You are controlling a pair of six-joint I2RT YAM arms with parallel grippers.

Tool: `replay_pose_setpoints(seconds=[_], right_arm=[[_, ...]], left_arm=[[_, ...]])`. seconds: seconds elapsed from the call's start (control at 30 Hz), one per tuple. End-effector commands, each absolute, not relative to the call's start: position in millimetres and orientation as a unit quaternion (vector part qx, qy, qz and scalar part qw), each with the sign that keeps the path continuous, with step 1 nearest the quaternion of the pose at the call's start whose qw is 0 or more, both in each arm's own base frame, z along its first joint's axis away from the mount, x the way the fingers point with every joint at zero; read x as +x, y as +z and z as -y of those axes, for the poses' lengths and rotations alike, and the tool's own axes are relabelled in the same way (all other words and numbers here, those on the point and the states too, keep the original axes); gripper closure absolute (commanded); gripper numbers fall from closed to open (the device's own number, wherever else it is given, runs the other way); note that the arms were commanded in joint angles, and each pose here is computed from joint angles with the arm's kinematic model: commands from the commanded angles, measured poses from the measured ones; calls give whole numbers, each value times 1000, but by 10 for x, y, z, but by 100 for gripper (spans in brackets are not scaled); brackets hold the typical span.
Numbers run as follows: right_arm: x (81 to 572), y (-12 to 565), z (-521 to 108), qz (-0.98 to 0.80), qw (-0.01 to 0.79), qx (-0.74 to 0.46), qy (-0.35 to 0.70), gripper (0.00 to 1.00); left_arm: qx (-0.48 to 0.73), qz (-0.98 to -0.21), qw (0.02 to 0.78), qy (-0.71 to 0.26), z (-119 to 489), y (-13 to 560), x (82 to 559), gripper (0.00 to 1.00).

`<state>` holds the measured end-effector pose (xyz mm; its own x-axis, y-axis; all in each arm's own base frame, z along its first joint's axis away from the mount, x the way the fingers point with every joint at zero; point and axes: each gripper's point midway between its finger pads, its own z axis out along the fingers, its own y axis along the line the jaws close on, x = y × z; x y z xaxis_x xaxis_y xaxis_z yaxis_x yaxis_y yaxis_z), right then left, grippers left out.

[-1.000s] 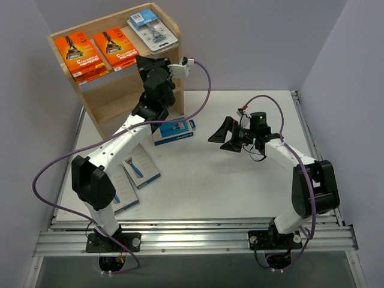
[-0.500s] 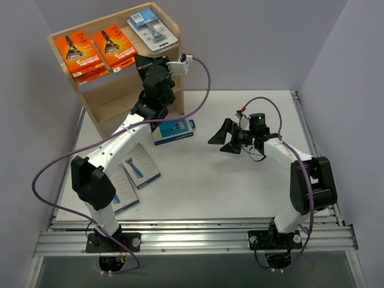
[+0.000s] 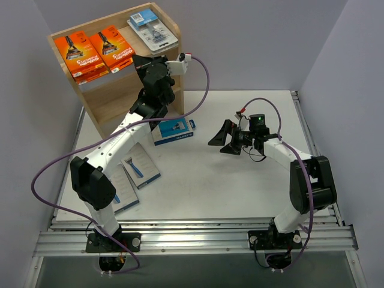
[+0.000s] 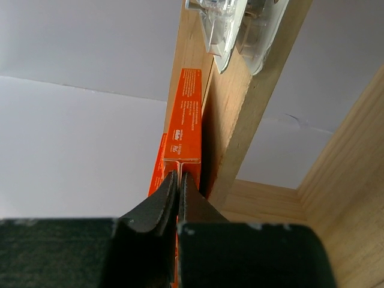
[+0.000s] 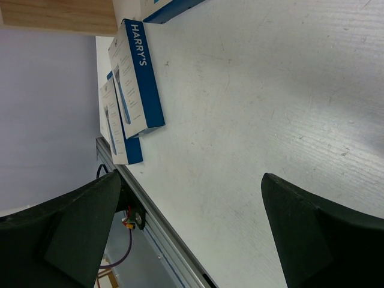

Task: Place and organize the shaving razors onto the shelf

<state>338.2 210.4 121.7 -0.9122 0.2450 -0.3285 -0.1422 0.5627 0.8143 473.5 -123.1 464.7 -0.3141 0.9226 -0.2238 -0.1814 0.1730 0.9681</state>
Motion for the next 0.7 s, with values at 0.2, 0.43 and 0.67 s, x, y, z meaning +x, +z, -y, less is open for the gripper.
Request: replay_pose_setpoints(seconds=[0.2,0.43,0.67], right_arm=[[3367,1227,-2105,-854,206,20,478,0],[3358,1222,-2105,-853,205,21,479,0],[3364,1203,-2105,-854,204,22,478,0]], left_arm=[[283,-592,503,563,1106,4819,4663,98],[283,-592,499,566,1063,4796,4678,98],[283,-590,502,566,1015,4826,4664,98]])
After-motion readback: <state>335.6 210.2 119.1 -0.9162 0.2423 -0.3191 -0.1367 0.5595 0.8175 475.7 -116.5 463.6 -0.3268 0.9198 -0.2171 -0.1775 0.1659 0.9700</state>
